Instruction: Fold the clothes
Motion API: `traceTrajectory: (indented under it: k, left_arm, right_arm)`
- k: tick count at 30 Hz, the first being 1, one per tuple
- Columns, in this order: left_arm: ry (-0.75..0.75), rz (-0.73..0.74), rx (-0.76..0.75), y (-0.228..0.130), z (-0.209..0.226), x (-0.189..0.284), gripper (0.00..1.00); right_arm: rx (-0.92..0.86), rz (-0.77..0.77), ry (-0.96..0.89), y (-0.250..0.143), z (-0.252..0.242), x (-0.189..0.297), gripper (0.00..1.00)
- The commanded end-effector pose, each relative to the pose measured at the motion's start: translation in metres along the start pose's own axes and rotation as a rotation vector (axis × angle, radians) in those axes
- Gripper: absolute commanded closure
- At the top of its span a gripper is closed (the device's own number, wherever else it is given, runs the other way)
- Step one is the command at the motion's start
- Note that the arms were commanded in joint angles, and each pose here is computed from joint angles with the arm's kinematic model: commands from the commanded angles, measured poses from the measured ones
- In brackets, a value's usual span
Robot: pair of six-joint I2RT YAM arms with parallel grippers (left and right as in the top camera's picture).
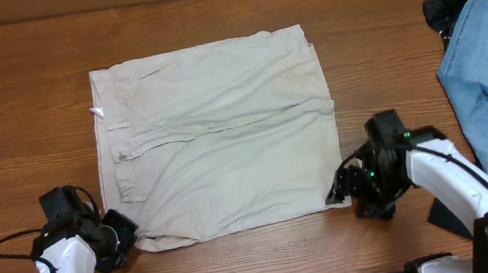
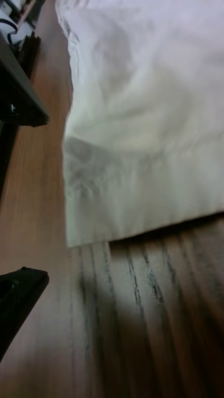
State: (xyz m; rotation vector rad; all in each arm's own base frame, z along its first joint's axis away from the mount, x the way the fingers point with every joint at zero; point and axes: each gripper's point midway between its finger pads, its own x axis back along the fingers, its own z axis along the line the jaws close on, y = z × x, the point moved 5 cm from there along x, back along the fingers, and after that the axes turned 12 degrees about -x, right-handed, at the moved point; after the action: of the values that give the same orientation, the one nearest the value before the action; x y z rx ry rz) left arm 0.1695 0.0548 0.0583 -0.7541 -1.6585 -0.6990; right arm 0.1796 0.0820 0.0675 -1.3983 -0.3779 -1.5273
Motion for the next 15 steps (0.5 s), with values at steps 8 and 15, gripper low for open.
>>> traceTrajectory:
  k: [8,15]
  left_arm:
    - [0.023,0.008,-0.011,-0.002,0.004,-0.002,0.84]
    - [0.023,0.008,-0.011,-0.002,0.004,-0.002,0.83]
  right_arm:
    - [-0.159,-0.03,0.096,0.005,-0.001,-0.019,0.36]
    - [-0.2,-0.089,0.114,0.016,0.003,-0.018,0.53]
